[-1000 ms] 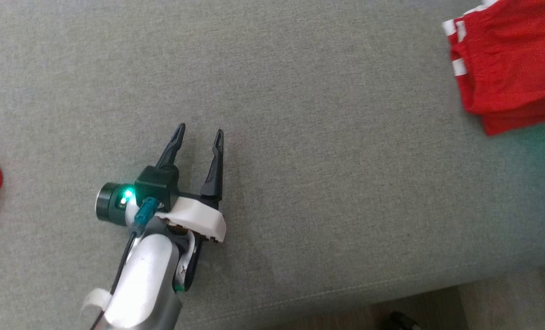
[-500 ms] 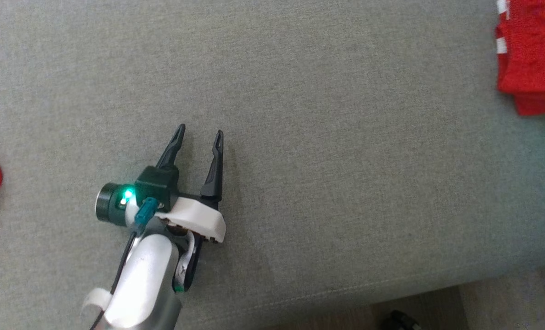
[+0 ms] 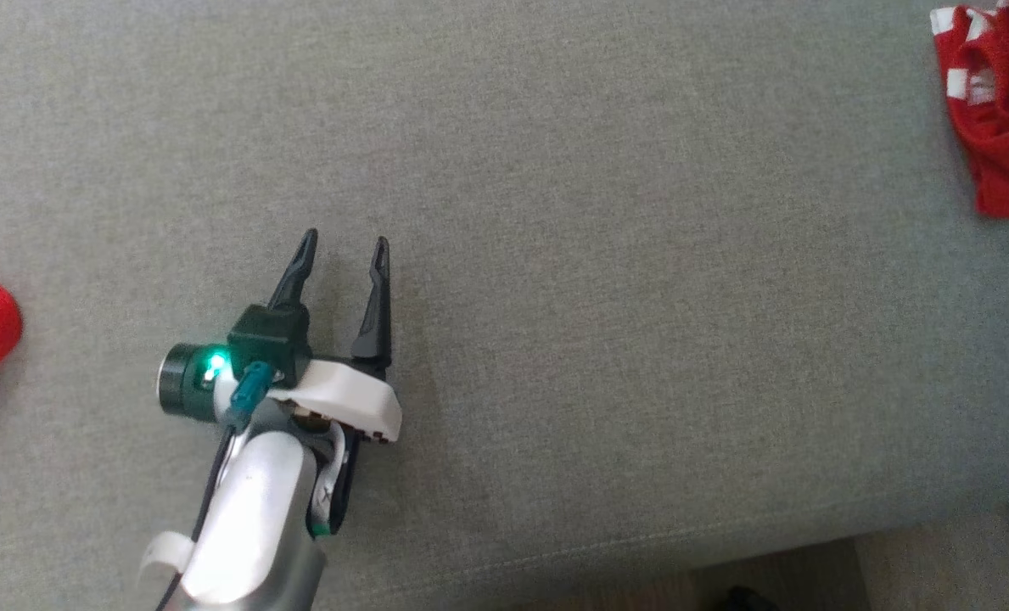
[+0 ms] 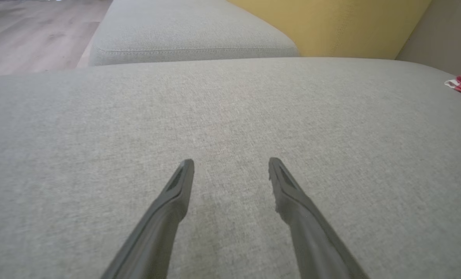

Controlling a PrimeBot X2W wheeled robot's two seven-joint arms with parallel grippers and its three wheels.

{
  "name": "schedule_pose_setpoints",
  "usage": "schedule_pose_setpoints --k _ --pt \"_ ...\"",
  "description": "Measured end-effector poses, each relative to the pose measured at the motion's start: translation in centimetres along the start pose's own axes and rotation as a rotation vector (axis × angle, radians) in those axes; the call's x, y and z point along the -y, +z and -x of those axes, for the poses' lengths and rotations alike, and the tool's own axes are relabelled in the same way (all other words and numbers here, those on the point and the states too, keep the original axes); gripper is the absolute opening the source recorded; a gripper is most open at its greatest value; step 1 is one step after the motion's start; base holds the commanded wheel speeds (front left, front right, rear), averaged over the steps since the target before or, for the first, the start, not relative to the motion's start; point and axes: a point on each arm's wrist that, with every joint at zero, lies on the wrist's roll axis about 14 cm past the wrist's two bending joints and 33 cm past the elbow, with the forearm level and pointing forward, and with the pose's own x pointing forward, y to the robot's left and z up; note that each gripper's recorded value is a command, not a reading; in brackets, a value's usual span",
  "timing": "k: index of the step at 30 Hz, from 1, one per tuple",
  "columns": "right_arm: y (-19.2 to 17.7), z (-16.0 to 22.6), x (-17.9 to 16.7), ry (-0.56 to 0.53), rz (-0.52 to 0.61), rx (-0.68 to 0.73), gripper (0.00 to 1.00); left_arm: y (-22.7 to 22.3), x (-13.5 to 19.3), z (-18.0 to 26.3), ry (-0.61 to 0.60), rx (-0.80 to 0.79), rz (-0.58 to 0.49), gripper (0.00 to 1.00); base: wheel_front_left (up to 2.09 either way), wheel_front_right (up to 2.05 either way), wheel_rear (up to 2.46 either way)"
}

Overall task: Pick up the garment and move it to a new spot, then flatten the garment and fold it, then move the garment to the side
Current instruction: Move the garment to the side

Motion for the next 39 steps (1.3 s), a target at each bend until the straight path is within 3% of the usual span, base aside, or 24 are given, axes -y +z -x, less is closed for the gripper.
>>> schedule_pose_setpoints --k 3,4,12,15,23,39 --pt "4.3 -0.3 -4.1 0.064 -0.064 0.147 1.0 1.0 -0.8 0.2 0.031 0.024 -0.006 1.0 0.0 0.0 0.0" --pt "5.5 0.4 -7.2 0.113 -0.108 0.202 1.0 1.8 -1.4 0.4 0.056 0.043 -0.012 1.0 0.0 0.0 0.0" --pt "4.0 5.3 -17.6 0.285 -0.316 0.205 1.0 3.4 -4.3 2.7 0.17 0.075 -0.023 1.0 0.0 0.0 0.0" --pt "3.0 7.2 -20.1 0.339 -0.336 0.178 1.0 3.5 -5.0 4.1 0.199 0.071 -0.03 1.0 0.0 0.0 0.0" --pt "-0.8 12.0 -22.5 0.369 -0.418 0.074 1.0 4.1 -6.6 7.1 0.267 0.08 -0.059 1.0 0.0 0.0 0.0" --pt "0.2 16.8 -21.4 0.366 -0.479 0.122 1.0 4.6 -7.6 11.3 0.341 0.098 -0.062 1.0 0.0 0.0 0.0"
